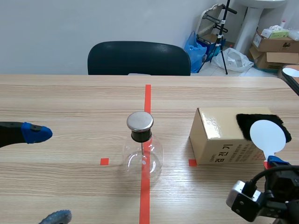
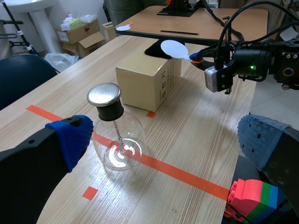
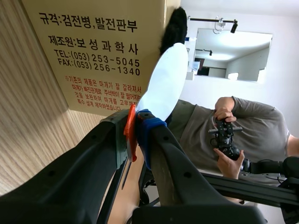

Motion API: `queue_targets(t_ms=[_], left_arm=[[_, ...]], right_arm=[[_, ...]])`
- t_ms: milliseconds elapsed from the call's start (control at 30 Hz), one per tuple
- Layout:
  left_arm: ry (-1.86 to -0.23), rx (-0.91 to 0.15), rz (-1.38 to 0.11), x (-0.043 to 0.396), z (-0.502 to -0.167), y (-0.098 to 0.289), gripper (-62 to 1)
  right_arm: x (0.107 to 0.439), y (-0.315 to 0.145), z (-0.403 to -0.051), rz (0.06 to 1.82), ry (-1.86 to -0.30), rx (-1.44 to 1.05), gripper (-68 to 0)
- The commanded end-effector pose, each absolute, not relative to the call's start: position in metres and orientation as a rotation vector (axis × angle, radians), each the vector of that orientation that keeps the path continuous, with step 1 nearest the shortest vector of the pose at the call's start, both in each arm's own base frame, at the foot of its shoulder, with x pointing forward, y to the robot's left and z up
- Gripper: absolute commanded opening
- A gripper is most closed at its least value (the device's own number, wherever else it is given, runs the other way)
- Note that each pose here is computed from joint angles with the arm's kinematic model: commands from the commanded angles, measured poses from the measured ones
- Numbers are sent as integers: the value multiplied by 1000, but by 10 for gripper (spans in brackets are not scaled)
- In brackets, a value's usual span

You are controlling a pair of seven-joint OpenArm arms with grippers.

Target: Do the electroscope experiment

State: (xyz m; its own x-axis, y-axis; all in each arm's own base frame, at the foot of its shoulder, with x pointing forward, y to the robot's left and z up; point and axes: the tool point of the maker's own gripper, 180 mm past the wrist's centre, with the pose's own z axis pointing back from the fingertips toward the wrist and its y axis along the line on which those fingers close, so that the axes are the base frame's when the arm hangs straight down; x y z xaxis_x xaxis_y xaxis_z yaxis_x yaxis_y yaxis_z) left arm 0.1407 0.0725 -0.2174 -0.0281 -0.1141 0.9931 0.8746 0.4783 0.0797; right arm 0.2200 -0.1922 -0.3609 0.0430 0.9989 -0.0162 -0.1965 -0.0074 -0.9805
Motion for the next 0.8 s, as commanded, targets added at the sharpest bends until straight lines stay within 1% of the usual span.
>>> queue_targets(t_ms=[0, 133, 300, 367, 433, 467, 567, 600, 633, 767], left_arm=[[-1392, -757, -895, 140, -212, 70, 14], [-1391, -756, -896, 140, -212, 70, 14], [-1392, -754, -897, 141, -212, 70, 14], [-1367, -738, -907, 142, -218, 70, 14], [-1322, -700, -934, 147, -228, 70, 11], [-1292, -674, -948, 151, -236, 71, -87], [-1208, -620, -974, 163, -263, 72, -442], [-1187, -609, -979, 169, -271, 73, -538], [-1170, -601, -980, 174, -280, 73, -596], [-1169, -567, -949, 205, -305, 80, -587]], right_arm=[[225, -196, -350, 1261, -1043, -1134, -665], [228, -194, -338, 1268, -1085, -1192, -664], [238, -193, -314, 1225, -1101, -1273, -664], [243, -190, -302, 1204, -1119, -1302, -664], [247, -186, -291, 1188, -1136, -1329, -664], [248, -182, -286, 1185, -1149, -1339, -664], [252, -173, -272, 1168, -1180, -1366, -664], [253, -169, -269, 1165, -1192, -1371, -664], [254, -165, -264, 1167, -1203, -1381, -664], [254, -147, -261, 1208, -1228, -1391, -664]])
